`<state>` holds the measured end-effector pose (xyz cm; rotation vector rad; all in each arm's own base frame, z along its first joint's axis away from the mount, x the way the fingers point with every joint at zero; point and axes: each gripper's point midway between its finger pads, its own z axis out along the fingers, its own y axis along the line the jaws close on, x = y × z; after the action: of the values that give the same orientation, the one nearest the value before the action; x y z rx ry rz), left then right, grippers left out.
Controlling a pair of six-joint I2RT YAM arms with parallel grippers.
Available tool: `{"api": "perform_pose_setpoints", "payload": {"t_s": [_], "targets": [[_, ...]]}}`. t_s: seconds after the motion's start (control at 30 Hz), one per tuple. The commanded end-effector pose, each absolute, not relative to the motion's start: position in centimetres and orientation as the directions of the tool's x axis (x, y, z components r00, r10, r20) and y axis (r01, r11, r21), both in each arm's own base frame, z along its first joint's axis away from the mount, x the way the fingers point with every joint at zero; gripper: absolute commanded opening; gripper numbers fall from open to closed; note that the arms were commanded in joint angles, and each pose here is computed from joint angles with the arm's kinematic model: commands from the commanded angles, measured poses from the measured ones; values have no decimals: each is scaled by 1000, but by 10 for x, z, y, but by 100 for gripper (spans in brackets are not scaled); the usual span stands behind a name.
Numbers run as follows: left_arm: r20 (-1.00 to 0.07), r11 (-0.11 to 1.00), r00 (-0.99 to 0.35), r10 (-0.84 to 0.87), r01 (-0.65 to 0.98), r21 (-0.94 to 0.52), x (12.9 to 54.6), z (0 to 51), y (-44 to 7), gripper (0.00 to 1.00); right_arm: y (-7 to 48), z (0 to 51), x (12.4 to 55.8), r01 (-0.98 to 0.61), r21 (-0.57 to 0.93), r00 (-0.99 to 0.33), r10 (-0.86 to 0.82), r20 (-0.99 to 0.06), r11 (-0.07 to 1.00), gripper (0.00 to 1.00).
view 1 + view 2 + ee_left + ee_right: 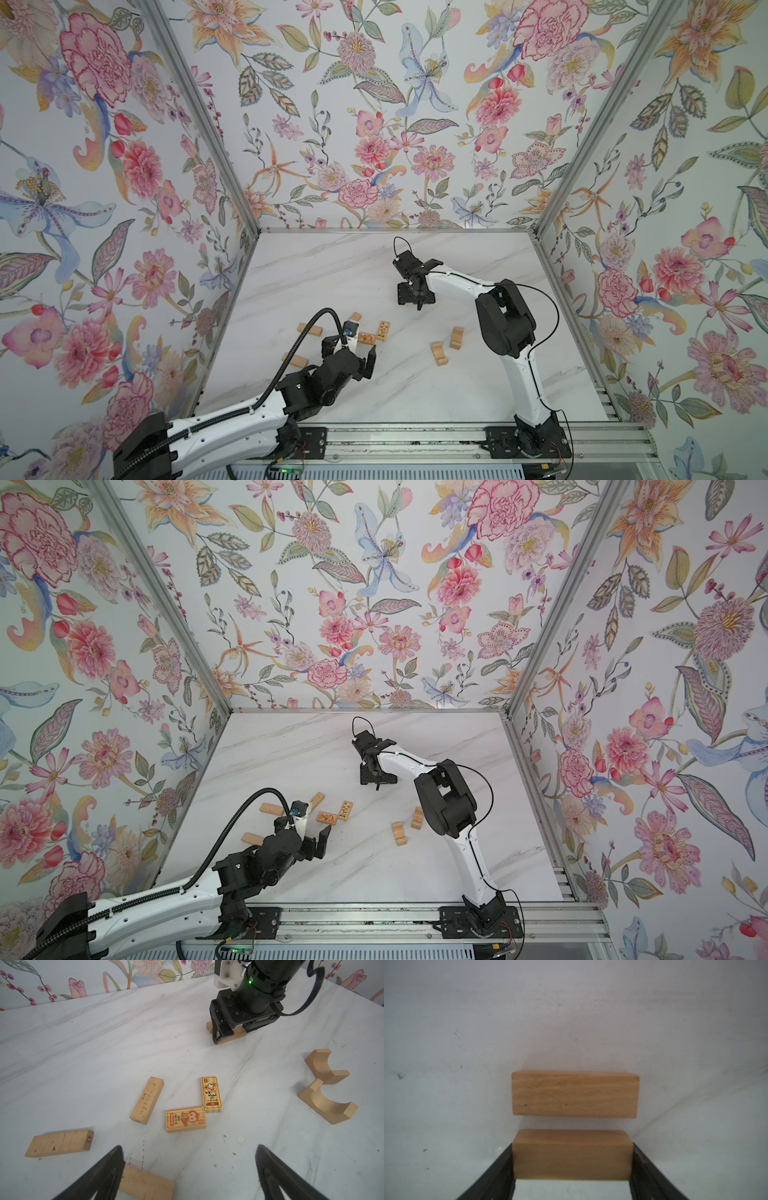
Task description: Build the wood block tower
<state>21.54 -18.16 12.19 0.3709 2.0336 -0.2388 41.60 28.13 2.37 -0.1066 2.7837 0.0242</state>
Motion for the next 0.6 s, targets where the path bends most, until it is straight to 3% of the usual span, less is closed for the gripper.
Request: {"api": "perform_pose_setpoints", "payload": {"t_s": [0.0, 0.27, 0.43, 0.57], "targets": [[-900, 936, -411, 142, 352, -13, 221, 137, -185, 99, 277, 11, 414, -89, -21, -946, -91, -311, 996, 73], [-899, 937, -414, 142, 350, -13, 221, 135, -185, 99, 278, 9, 413, -94, -21, -947, -96, -306, 995, 77], [-900, 937, -413, 141, 350, -14, 221, 137, -185, 99, 280, 13, 413, -108, -13, -944, -107, -311, 994, 96], [-901, 940, -409, 145, 342, -4, 223, 139, -182, 99, 279, 30, 416, -115, -9, -933, -111, -342, 993, 99]]}}
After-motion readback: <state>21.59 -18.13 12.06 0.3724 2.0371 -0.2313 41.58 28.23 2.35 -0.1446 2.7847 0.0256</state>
